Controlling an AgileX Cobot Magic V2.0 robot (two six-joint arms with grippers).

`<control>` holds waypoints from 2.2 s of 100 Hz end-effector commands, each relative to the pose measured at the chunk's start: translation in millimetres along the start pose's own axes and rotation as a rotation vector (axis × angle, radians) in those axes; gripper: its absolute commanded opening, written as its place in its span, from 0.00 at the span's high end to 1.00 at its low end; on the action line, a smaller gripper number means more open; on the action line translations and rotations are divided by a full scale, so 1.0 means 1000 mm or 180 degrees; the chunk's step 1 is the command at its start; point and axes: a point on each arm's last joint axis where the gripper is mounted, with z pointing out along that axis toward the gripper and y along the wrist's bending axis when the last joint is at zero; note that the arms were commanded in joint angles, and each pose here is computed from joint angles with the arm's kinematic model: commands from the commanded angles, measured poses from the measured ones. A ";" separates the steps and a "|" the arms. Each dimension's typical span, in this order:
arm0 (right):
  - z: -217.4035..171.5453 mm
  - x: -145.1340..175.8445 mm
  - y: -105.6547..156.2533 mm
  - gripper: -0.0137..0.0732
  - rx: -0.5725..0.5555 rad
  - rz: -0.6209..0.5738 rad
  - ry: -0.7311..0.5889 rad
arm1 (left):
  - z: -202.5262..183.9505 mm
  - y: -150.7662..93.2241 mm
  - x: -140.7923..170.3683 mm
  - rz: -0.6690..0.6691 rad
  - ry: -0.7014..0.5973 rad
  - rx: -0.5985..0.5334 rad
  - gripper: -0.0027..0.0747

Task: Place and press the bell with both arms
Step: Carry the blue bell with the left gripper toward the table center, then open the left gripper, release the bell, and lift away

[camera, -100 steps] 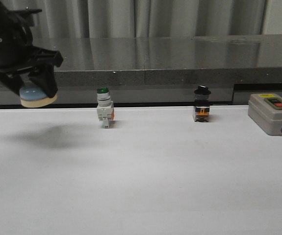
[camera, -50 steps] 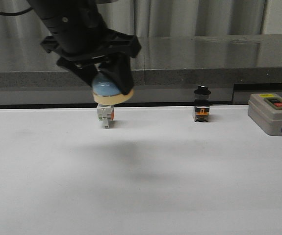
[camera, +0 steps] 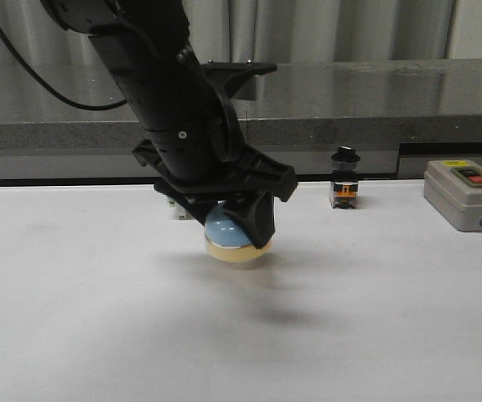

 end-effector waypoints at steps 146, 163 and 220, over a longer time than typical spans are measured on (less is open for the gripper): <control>-0.003 -0.014 0.000 0.91 0.0009 -0.0056 -0.0378 | -0.110 0.012 -0.027 -0.0023 -0.0992 -0.0101 0.07; -0.003 -0.014 0.000 0.91 0.0009 -0.0056 -0.0378 | -0.144 0.047 -0.007 -0.0274 -0.1197 -0.0321 0.07; -0.003 -0.014 0.000 0.91 0.0009 -0.0056 -0.0378 | -0.222 0.102 0.124 -0.1267 -0.1772 -0.1048 0.07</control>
